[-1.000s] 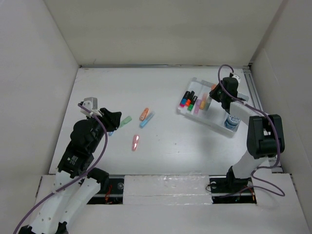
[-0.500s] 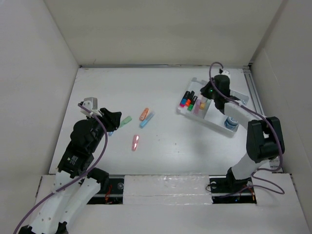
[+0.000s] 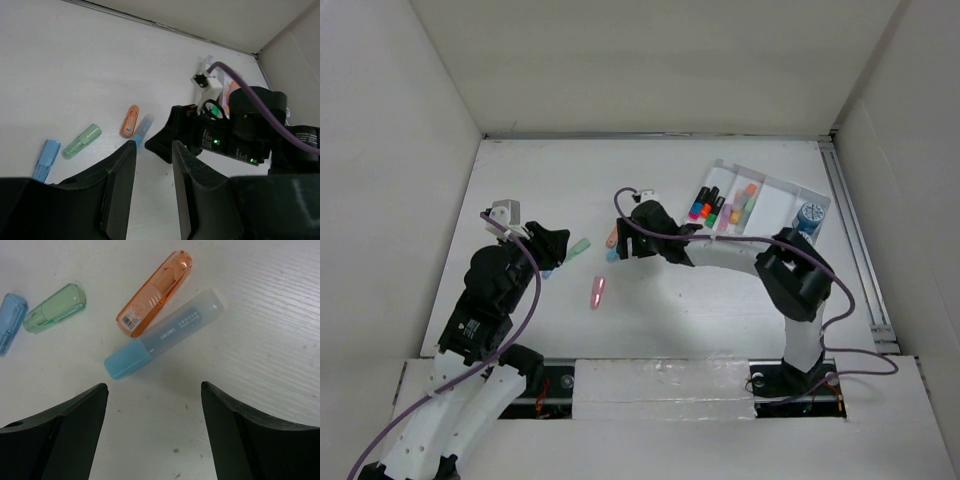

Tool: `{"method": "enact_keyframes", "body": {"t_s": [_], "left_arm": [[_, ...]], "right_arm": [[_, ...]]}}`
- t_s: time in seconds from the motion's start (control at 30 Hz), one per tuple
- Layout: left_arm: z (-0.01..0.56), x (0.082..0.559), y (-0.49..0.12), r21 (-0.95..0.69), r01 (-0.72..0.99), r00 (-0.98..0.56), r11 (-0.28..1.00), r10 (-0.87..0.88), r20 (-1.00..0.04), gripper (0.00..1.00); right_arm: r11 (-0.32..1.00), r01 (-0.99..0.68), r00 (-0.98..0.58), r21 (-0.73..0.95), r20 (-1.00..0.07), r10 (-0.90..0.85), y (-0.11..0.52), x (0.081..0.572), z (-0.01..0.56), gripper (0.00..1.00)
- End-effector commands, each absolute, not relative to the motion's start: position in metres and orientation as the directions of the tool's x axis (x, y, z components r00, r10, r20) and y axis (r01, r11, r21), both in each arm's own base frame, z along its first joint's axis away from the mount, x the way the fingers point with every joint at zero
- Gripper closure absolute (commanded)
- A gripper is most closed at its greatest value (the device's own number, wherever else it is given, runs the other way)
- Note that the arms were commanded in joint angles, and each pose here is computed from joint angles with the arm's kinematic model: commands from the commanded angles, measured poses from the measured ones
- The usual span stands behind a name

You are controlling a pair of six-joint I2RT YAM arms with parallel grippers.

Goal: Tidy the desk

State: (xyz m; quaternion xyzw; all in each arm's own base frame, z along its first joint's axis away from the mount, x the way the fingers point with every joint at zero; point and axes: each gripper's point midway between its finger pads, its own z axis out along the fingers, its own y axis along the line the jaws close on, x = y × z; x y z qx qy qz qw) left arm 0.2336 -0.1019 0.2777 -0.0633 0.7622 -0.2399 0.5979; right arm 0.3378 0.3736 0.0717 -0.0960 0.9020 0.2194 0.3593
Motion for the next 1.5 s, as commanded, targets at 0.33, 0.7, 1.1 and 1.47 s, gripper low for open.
{"method": "enact_keyframes", "body": {"t_s": [0.33, 0.7, 1.1, 1.47], "left_arm": [[0.285, 0.235, -0.107, -0.438, 0.230, -0.251, 0.869, -0.382, -0.889, 0.69], [0.286, 0.234, -0.107, -0.438, 0.237, -0.250, 0.867, -0.381, -0.890, 0.69], [0.286, 0.235, -0.108, -0.437, 0.240, -0.252, 0.867, -0.379, -0.890, 0.69], [0.285, 0.235, -0.109, -0.437, 0.240, -0.254, 0.867, -0.378, -0.890, 0.68]], "right_arm": [[0.954, -0.267, -0.688, 0.140, -0.721, -0.087, 0.394, 0.370, 0.055, 0.21], [0.969, -0.246, -0.689, 0.022, -0.707, -0.159, 0.383, 0.368, 0.038, 0.38], [0.983, -0.173, -0.653, 0.056, -0.754, -0.072, 0.343, 0.368, 0.068, 0.97], [0.948, 0.115, -0.509, 0.297, -0.802, 0.313, 0.162, 0.430, 0.139, 0.97]]}}
